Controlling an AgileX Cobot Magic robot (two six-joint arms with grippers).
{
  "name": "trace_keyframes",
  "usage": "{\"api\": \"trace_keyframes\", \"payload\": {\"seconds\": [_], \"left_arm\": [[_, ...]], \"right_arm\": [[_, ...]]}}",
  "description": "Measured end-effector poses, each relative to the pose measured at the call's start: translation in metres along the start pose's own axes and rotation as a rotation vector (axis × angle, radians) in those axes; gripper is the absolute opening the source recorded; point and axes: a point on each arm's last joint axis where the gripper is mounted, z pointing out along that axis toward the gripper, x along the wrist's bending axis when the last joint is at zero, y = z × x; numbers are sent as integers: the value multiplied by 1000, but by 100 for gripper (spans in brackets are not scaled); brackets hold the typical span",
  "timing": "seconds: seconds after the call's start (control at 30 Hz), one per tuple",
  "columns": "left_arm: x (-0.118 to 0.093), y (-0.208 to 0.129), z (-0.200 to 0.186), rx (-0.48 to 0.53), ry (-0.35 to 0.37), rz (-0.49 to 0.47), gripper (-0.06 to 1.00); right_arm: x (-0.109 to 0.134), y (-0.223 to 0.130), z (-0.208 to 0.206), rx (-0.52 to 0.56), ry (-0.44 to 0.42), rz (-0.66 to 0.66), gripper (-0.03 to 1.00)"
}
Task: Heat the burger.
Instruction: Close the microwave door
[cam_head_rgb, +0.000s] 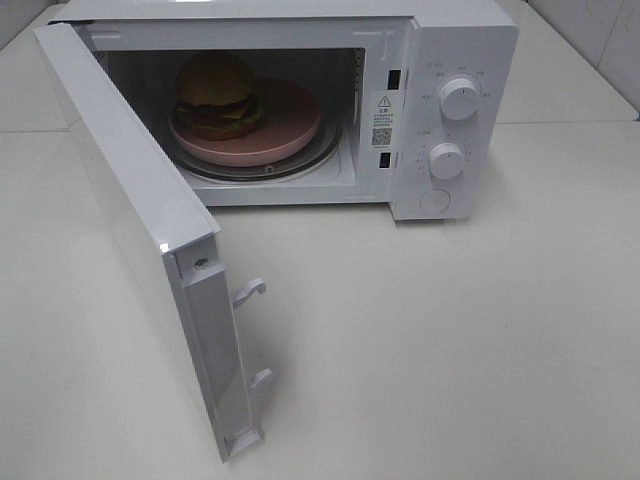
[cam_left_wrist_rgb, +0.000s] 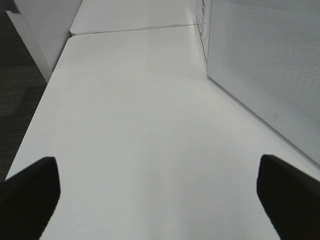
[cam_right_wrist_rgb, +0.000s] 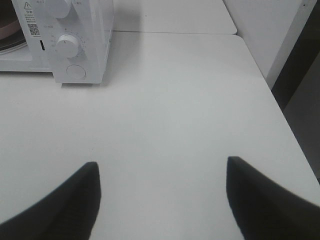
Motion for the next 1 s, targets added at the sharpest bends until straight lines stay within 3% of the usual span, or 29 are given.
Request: {"api": "trace_keyframes", "payload": {"seconds": [1.0], "left_arm": [[2,2,1,6,18,11,99]], "right_arm": [[0,0,0,0,0,0,71]]}}
